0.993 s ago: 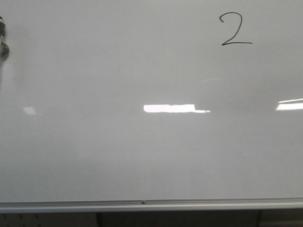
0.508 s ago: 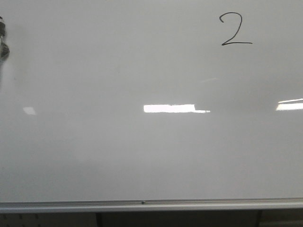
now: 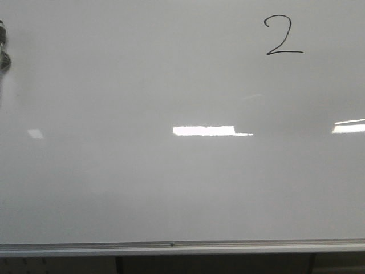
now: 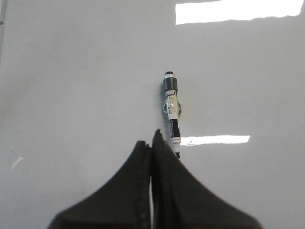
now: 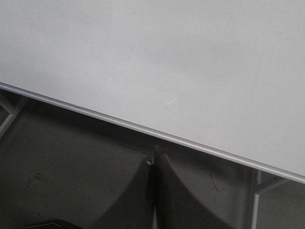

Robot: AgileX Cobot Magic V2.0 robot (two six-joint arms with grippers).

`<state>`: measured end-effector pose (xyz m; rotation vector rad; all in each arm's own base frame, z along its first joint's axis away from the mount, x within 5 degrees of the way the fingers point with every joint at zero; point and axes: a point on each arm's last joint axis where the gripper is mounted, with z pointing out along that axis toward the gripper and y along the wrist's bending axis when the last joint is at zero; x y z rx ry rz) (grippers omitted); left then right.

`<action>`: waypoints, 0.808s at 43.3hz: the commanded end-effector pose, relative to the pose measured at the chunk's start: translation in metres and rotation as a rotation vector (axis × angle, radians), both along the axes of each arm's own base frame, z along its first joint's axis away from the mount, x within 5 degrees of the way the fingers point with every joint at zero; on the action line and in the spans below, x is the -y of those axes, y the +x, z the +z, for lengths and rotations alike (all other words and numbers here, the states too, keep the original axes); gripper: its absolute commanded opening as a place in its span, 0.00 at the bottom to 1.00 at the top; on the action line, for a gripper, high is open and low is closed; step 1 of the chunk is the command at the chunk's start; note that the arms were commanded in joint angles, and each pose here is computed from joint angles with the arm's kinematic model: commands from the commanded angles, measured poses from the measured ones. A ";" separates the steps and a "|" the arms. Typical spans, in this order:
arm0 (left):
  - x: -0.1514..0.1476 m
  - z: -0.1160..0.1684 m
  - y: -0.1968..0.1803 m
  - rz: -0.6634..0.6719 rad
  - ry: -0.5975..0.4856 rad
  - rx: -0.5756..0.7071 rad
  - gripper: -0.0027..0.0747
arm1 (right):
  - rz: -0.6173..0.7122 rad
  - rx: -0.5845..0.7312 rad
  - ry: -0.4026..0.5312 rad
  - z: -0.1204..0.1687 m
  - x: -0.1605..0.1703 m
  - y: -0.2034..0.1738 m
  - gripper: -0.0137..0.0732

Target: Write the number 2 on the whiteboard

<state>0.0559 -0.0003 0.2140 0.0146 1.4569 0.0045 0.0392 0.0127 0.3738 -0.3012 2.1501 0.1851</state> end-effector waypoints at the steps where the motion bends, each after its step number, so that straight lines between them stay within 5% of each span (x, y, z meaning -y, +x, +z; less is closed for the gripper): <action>1: 0.000 0.002 -0.002 -0.002 -0.012 0.087 0.01 | -0.012 0.076 0.017 0.010 0.000 0.004 0.08; 35: 0.000 0.001 -0.002 -0.002 -0.012 0.079 0.01 | -0.012 0.076 0.017 0.010 0.000 0.004 0.08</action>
